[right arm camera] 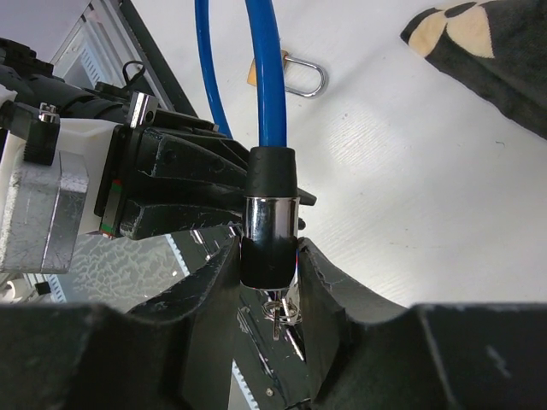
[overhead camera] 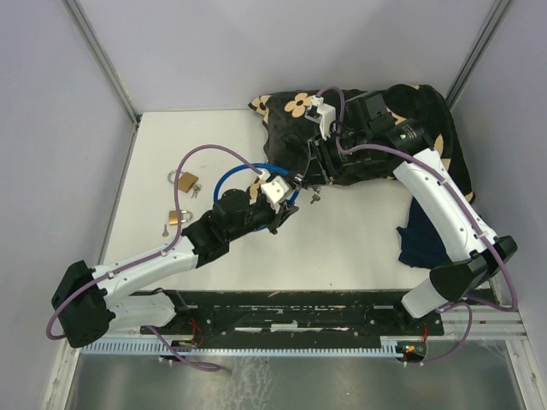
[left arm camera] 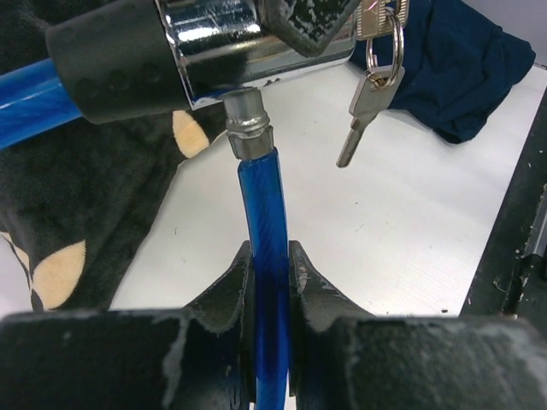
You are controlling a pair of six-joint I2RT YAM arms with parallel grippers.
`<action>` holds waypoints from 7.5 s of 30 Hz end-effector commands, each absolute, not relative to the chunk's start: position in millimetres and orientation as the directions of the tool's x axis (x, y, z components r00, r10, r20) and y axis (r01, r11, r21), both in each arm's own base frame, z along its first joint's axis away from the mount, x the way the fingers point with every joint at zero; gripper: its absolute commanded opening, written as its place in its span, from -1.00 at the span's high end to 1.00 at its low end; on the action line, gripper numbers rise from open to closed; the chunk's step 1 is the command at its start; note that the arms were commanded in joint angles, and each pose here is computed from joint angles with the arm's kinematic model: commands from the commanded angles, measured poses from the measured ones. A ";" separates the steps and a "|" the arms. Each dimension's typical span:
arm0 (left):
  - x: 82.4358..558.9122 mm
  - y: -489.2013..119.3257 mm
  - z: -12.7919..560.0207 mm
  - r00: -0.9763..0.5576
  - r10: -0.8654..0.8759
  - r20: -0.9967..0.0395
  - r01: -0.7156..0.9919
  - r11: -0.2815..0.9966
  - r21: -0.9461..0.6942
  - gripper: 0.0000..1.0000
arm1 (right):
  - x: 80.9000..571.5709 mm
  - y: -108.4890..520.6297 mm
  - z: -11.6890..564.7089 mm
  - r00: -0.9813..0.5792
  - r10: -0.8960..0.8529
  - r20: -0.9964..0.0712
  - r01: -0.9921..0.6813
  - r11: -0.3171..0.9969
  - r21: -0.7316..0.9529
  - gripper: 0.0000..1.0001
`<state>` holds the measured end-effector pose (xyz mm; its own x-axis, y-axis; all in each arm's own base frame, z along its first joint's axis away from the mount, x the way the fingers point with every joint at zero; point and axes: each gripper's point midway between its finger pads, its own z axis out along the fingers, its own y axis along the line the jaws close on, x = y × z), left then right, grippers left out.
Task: Lock with the key
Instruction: Lock the lock.
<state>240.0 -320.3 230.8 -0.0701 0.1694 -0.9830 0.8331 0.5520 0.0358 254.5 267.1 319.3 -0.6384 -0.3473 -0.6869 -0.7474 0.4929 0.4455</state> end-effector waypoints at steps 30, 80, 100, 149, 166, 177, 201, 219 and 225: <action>270.3 -302.9 378.4 0.452 -0.005 -0.892 0.630 0.710 0.315 0.94 | 232.2 281.1 323.2 -0.721 -0.333 -0.608 -0.692 0.361 0.624 0.97; 246.1 -325.0 286.2 0.145 0.049 -0.988 0.904 0.399 0.152 0.94 | 278.1 251.2 358.6 -0.589 -0.283 -0.756 -0.784 0.426 0.451 -0.12; 246.9 -326.9 280.5 0.090 0.064 -0.994 0.905 0.412 0.109 0.94 | 274.2 270.7 337.4 -0.468 -0.474 -0.746 -0.860 0.436 0.264 -0.05; 263.4 -288.1 432.7 0.498 -0.200 -0.844 0.751 0.587 0.304 0.94 | 246.0 303.9 309.6 -0.650 -0.391 -0.652 -0.760 0.310 0.571 0.97; 249.4 -296.6 449.2 0.109 -0.482 -0.869 0.939 0.337 -0.069 0.94 | 218.4 307.8 302.6 -0.337 -0.565 -0.753 -0.941 0.223 0.255 0.97; 251.4 -301.3 368.4 0.109 -0.268 -0.957 0.904 0.427 -0.017 0.94 | 253.3 288.2 365.3 -0.479 -0.354 -0.804 -0.874 0.274 0.401 0.34; 246.9 -302.0 350.7 0.074 -0.275 -0.958 0.895 0.443 -0.058 0.94 | 245.8 262.9 428.4 -0.457 -0.043 -0.888 -0.874 0.209 0.439 -0.18; 246.3 -307.2 350.8 0.068 -0.255 -0.965 0.888 0.456 -0.058 0.94 | 251.0 272.6 406.3 -0.419 -0.128 -0.899 -0.883 0.289 0.370 0.49; 246.3 -306.5 351.2 0.073 -0.248 -0.966 0.886 0.461 -0.051 0.94 | 248.9 273.9 407.3 -0.445 -0.114 -0.889 -0.872 0.281 0.400 0.57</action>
<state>249.5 -311.4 298.8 -0.0844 -0.1760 -0.9808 0.8759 0.4562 -0.1572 249.8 272.9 388.7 -0.4807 -0.1451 -0.8648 -0.8558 0.2926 0.4266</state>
